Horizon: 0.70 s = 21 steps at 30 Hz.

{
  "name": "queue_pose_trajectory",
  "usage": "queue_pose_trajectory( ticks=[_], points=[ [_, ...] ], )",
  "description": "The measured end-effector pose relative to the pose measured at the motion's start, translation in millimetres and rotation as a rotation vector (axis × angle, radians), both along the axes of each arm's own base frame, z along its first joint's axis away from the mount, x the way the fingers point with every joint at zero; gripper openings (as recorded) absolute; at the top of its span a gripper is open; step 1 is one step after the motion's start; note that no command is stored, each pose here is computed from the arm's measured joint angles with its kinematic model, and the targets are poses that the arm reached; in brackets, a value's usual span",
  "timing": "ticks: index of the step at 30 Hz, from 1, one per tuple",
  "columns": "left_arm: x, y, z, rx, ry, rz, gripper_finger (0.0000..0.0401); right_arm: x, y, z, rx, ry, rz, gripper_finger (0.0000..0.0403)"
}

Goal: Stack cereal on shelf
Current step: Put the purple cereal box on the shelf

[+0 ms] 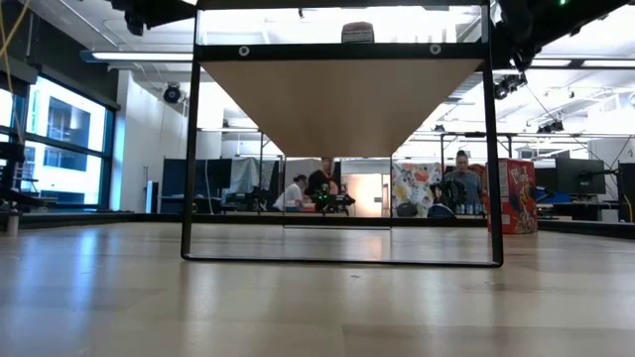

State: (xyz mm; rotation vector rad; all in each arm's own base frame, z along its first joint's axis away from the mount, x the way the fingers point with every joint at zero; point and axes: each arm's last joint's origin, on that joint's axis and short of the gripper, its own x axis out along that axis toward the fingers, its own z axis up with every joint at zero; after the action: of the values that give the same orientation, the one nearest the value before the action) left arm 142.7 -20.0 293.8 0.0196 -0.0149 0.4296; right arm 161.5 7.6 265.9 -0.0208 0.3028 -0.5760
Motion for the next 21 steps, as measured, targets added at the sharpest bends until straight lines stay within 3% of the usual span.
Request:
queue_pose_trajectory(
  ticks=[4,7,16,21],
  points=[
    [-0.1,-6.4,11.3,-0.122,0.051,-0.14,0.0247,-0.8,-3.1,-2.8,0.001,0.028,-0.022,0.0067],
    [0.1,-14.4,30.2,-0.238,0.182,-0.191,0.0247,-1.2,-4.9,-5.2,0.003,0.035,-0.039,0.009],
    [33.8,-62.4,57.2,-0.5,0.622,-0.214,0.0247,-2.7,-10.8,-20.3,0.026,0.066,-0.089,0.0114],
    [39.3,-79.8,59.5,-0.77,0.721,-0.057,0.0247,-2.5,-13.7,-20.2,0.066,0.035,-0.12,0.0115]
  ],
)
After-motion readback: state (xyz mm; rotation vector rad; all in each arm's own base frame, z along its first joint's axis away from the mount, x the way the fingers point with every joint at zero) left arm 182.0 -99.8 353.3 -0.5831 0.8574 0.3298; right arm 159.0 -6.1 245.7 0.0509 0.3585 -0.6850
